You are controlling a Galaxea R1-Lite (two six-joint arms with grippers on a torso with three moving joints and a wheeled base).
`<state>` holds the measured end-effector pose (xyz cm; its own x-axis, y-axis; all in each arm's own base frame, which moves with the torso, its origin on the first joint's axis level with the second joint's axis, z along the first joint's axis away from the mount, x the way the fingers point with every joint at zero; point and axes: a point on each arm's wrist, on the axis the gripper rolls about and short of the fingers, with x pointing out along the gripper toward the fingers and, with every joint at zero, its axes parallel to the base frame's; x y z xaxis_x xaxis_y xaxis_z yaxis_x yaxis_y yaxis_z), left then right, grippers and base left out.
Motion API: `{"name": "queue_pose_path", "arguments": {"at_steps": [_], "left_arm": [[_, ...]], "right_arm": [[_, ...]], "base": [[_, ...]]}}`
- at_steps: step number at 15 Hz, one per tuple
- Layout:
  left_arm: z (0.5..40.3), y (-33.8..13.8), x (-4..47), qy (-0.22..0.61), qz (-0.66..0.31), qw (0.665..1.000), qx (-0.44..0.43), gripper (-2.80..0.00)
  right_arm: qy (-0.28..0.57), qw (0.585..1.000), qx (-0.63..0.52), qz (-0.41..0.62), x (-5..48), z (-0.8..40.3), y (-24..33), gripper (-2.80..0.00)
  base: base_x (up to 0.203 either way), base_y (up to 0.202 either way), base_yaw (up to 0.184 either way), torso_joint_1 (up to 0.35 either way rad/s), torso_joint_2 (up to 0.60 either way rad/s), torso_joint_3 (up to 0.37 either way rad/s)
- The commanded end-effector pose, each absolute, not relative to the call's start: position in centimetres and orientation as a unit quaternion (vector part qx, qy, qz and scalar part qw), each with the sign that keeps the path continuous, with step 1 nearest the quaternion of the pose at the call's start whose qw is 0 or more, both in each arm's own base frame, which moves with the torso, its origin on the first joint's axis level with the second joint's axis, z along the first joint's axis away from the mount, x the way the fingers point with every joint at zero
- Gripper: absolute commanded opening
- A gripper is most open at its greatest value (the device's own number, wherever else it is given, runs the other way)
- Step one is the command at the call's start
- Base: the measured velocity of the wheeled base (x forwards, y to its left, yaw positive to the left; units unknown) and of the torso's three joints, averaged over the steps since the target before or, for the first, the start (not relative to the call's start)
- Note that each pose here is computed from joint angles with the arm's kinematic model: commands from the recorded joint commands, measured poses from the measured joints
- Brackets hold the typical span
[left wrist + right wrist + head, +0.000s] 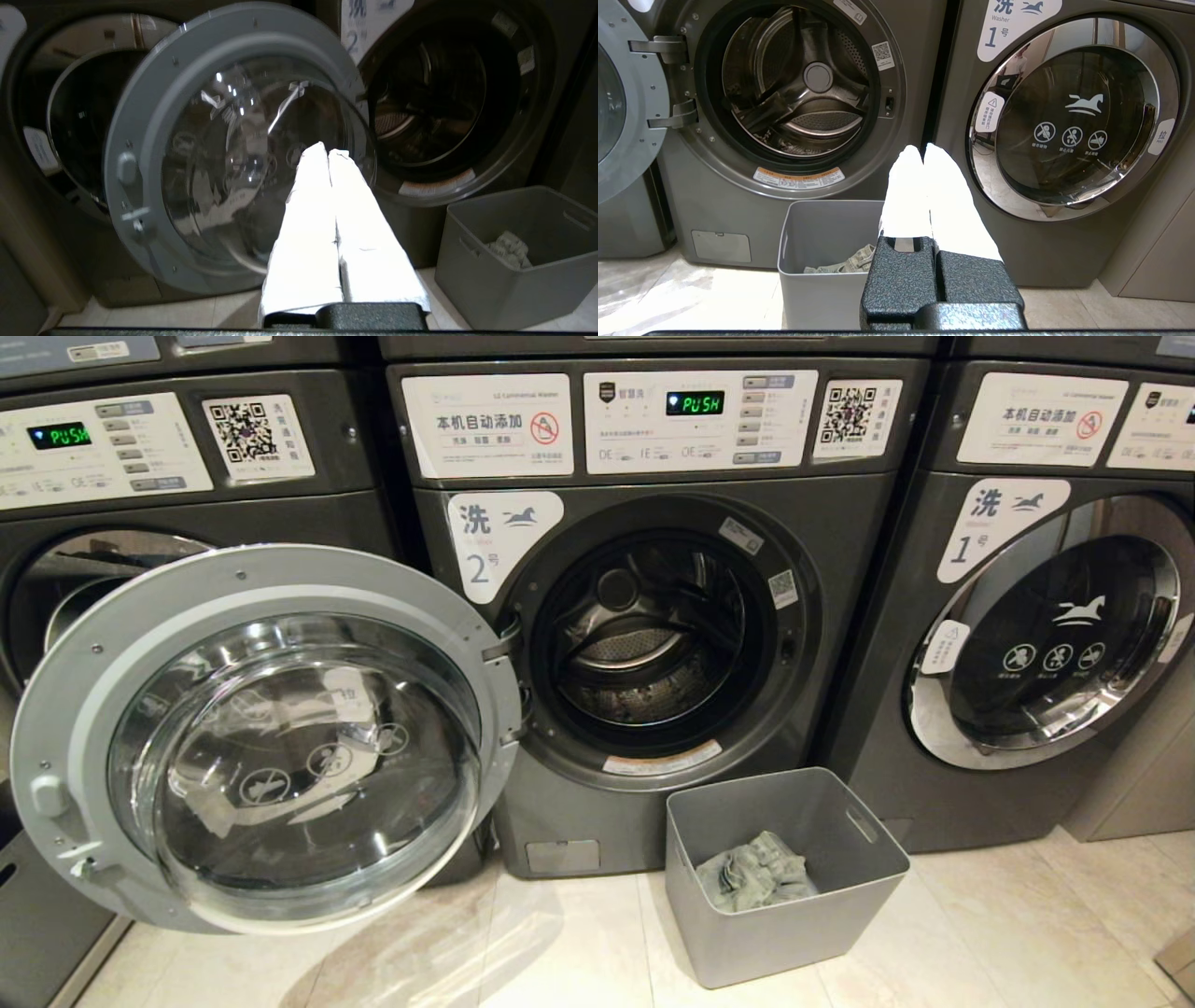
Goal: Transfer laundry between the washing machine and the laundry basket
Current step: Close the washing machine door with the left hand
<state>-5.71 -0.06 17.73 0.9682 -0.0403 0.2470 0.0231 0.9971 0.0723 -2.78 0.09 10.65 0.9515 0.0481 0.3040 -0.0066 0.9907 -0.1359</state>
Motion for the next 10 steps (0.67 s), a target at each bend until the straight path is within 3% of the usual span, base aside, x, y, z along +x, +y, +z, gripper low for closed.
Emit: {"name": "queue_pose_path", "arguments": {"at_steps": [1, 6, 8, 10], "left_arm": [[25.4, -0.1, -3.9, -0.114, -0.023, 0.993, 0.035, -2.80], [41.1, -0.2, 7.2, -0.126, -0.027, 0.991, 0.031, -2.80], [43.8, 0.0, 12.9, -0.120, -0.024, 0.992, 0.024, -2.80], [43.6, 1.9, 17.9, -0.089, 0.000, 0.996, 0.014, -2.80]], "right_arm": [[-0.136, 0.989, -0.061, 0.015, -2.4, 9.6, 0.1, -2.80], [-0.137, 0.990, -0.021, 0.008, -2.4, 9.6, 0.0, -2.80], [-0.137, 0.990, -0.020, 0.006, -2.4, 9.6, 0.0, -2.80], [-0.137, 0.990, -0.018, 0.006, -2.4, 9.6, 0.0, -2.80]], "base": [[0.000, 0.000, 0.000, 0.000, 0.00, 0.000], [0.000, 0.000, 0.000, 0.000, 0.00, 0.000], [0.000, 0.000, 0.000, 0.000, 0.00, 0.000], [0.000, 0.000, 0.000, 0.000, 0.00, 0.000]]}}
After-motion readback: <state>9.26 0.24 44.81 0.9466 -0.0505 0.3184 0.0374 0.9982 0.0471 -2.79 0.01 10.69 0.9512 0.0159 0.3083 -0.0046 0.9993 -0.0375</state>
